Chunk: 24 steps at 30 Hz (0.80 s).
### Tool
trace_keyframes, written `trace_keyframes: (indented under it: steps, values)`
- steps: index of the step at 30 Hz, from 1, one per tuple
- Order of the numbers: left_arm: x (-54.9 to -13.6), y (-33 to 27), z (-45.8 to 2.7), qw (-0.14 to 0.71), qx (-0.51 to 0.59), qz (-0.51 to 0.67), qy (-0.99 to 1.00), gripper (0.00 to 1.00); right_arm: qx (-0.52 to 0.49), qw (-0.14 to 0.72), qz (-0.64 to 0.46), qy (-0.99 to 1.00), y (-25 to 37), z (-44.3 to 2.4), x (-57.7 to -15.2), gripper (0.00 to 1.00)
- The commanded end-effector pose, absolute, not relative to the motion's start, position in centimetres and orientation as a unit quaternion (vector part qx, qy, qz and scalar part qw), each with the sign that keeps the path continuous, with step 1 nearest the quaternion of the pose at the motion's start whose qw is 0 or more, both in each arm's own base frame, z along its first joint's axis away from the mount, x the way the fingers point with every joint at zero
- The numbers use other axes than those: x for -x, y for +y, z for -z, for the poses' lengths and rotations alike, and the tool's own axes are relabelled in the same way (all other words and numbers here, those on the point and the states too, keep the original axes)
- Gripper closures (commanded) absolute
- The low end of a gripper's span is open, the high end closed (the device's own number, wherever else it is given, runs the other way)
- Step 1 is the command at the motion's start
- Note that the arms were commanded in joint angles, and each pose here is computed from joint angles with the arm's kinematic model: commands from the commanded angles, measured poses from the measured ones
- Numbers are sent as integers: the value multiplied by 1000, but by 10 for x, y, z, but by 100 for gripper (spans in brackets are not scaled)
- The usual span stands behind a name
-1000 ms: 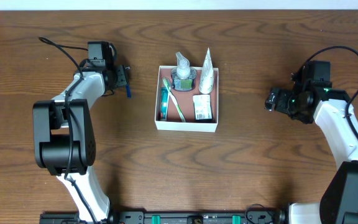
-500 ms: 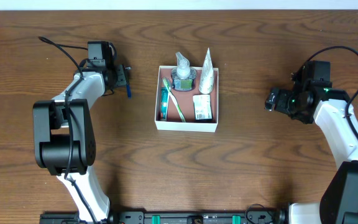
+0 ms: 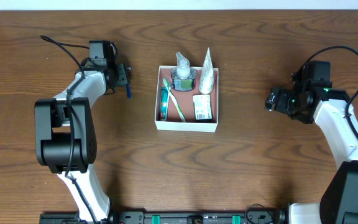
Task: Pack container
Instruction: 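Lower the left gripper over the blue razor handle to grasp, then close the left gripper on the blue razor handle and lift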
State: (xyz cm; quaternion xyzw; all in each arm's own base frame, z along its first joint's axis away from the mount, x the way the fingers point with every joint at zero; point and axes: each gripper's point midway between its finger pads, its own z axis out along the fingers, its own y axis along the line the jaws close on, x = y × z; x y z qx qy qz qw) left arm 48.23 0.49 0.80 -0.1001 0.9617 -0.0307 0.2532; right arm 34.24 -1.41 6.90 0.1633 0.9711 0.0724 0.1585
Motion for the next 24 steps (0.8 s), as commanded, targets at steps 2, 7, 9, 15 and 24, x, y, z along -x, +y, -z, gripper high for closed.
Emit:
trace_keyframes:
  steps: [2, 7, 9, 15, 24]
  values:
    - [-495, 3, -45, 288, 88, 28, 953, 38, -159, 155, -69, 973, -15, -66, -341, 1]
    - [-492, -2, -56, 292, 83, 33, 952, 38, -159, 155, -70, 973, -15, -66, -341, 1]
    - [-488, -7, -54, 283, 78, 34, 955, 38, -159, 155, -69, 973, -15, -66, -341, 1]
    - [-475, -20, -42, 250, 66, 34, 965, 38, -159, 155, -70, 973, -15, -66, -341, 1]
    - [-454, -17, -31, 203, 68, 20, 977, 39, -159, 155, -69, 973, -15, -66, -341, 1]
